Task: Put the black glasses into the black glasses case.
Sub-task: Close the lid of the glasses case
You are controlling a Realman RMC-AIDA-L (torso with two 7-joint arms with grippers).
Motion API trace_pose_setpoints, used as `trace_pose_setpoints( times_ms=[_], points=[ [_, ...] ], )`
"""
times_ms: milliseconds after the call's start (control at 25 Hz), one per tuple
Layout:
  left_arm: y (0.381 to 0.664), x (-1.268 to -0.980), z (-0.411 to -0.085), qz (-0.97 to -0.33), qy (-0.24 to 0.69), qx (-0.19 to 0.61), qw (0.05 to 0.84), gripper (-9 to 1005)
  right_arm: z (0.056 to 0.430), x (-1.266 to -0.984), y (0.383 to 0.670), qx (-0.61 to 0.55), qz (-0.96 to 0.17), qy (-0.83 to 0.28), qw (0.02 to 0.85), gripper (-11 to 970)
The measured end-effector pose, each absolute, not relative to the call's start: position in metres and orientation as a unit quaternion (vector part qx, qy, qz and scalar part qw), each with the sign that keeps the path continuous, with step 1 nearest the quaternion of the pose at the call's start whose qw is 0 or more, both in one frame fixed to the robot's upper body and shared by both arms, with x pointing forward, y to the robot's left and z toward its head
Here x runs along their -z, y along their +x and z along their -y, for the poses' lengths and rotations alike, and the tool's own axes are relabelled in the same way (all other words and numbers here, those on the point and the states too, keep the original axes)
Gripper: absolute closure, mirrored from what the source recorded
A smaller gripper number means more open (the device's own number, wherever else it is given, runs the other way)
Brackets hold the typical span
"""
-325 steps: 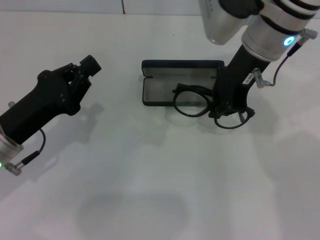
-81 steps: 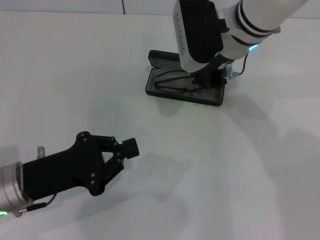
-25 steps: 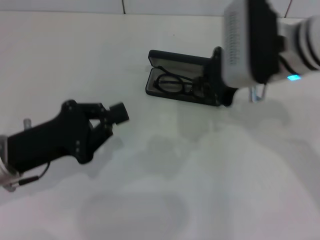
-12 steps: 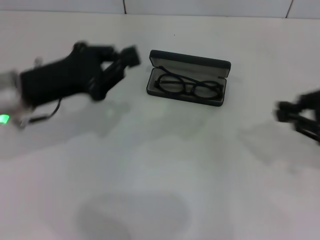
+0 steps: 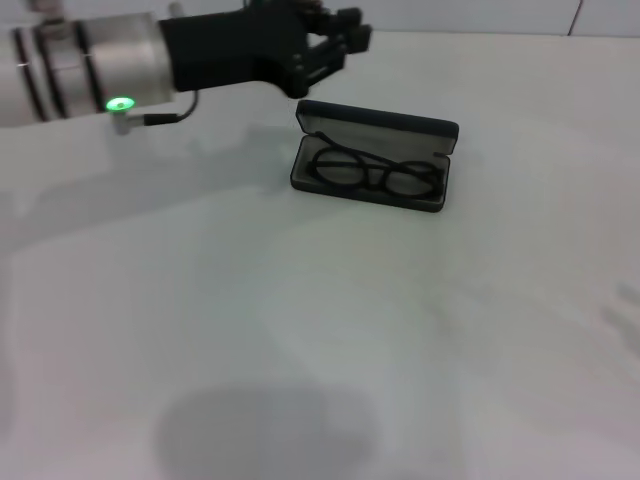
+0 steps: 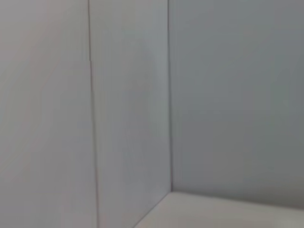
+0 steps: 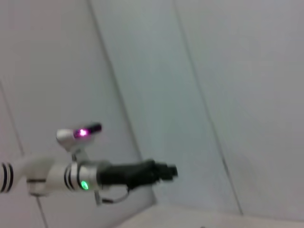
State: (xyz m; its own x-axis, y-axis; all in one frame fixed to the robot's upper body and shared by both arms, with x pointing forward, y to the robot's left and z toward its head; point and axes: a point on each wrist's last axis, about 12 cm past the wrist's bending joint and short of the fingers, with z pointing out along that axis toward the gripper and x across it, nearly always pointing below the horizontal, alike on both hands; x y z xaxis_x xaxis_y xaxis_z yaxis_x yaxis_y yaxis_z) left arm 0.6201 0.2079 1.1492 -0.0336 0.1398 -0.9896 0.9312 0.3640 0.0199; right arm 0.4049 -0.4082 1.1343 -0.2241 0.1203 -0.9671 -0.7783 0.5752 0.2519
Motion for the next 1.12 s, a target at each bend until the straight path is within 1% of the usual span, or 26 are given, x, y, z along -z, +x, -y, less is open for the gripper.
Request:
trace_pose_setpoints(
  times_ms=[40, 120, 160, 320, 520, 560, 760, 1120],
  points=[
    [0.625, -1.148, -0.198, -0.628, 0.439, 0.349, 0.540, 843, 0.409, -1.130, 0.402, -0.393, -0.675, -0.236, 0.579, 700],
    [0.633, -1.144, -0.183, -0.644, 0.453, 0.320, 0.527, 810, 0.408, -1.124, 0.400, -0.395, -0.674, -0.230, 0.580, 650],
    [0.636, -1.142, -0.178, -0.650, 0.457, 0.308, 0.523, 811, 0.407, -1.122, 0.400, -0.397, -0.675, -0.227, 0.579, 625],
    [0.646, -1.132, -0.163, -0.676, 0.462, 0.268, 0.507, 813, 0.399, -1.113, 0.408, -0.409, -0.669, -0.223, 0.580, 624],
    [0.650, -1.127, -0.161, -0.692, 0.451, 0.250, 0.504, 814, 0.392, -1.107, 0.419, -0.413, -0.667, -0.229, 0.576, 623],
    [0.650, -1.127, -0.161, -0.694, 0.450, 0.249, 0.504, 815, 0.387, -1.104, 0.427, -0.415, -0.671, -0.233, 0.568, 623],
    [0.648, -1.121, -0.161, -0.701, 0.446, 0.252, 0.497, 816, 0.379, -1.101, 0.438, -0.419, -0.672, -0.238, 0.563, 621],
    [0.644, -1.110, -0.154, -0.709, 0.451, 0.247, 0.484, 821, 0.372, -1.095, 0.450, -0.414, -0.680, -0.237, 0.558, 619]
  ],
)
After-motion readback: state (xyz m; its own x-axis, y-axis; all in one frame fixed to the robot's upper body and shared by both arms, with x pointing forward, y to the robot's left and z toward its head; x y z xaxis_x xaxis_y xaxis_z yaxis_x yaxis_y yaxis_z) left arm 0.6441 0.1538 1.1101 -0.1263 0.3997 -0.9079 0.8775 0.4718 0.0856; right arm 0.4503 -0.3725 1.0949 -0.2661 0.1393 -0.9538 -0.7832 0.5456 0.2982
